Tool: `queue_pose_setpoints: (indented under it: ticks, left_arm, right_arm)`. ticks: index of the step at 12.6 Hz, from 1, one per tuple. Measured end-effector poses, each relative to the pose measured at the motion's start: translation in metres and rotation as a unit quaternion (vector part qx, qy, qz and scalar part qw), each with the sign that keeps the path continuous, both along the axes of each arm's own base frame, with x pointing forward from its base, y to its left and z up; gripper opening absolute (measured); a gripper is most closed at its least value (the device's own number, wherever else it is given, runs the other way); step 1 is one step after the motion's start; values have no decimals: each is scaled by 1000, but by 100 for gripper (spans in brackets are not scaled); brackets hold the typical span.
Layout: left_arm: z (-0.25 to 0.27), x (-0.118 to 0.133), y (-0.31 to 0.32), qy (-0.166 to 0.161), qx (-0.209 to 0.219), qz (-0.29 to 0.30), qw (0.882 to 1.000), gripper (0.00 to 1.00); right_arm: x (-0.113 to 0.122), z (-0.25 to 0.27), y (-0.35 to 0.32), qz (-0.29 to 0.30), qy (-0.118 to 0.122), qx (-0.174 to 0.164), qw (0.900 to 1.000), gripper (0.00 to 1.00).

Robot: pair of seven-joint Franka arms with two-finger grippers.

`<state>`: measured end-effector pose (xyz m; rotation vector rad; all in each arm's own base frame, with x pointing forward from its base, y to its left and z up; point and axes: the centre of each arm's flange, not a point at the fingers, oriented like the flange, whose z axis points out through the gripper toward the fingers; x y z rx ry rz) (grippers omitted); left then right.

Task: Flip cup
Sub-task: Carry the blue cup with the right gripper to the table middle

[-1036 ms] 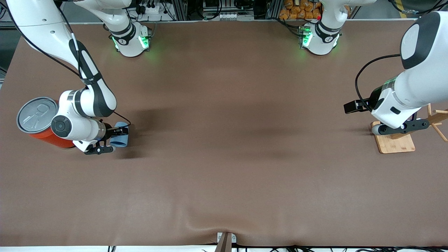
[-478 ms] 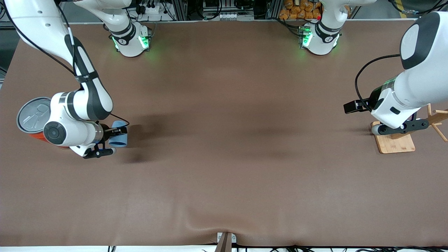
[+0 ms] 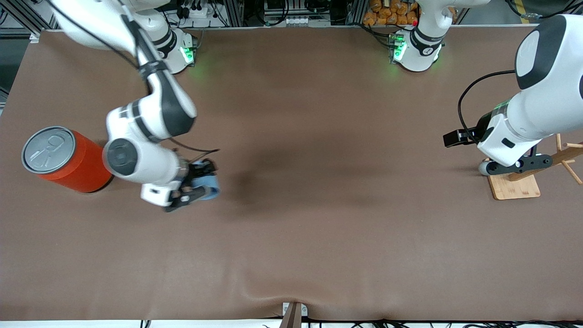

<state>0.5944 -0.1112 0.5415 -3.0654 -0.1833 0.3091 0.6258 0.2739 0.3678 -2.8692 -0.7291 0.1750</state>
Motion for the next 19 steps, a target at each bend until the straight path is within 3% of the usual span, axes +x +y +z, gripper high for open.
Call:
queue_pose_setpoints:
  ticks: [2,3,5,8,10,13,19]
  left_arm:
    - [0,0,1,0,0,1,1000,100]
    - [0,0,2,0,0,2,1000,100]
    - [0,1,4,0,0,4,1000,100]
    - [0,1,5,0,0,4,1000,100]
    - [0,1,5,0,0,4,1000,100]
    - [0,1,5,0,0,4,1000,100]
    - [0,1,6,0,0,5,1000,100]
  right_arm:
    - [-9,-2,77,83,-38,17,996,78]
    - [-15,-7,116,148,-76,18,986,78]
    - [-33,-21,176,253,-135,2,958,78]
    - [-74,-29,231,413,-169,-47,894,78]
    - [-102,-41,260,459,-167,-57,871,78]
    - [-134,-86,287,495,-143,-69,854,78]
    - [-154,-134,298,512,-116,-78,847,78]
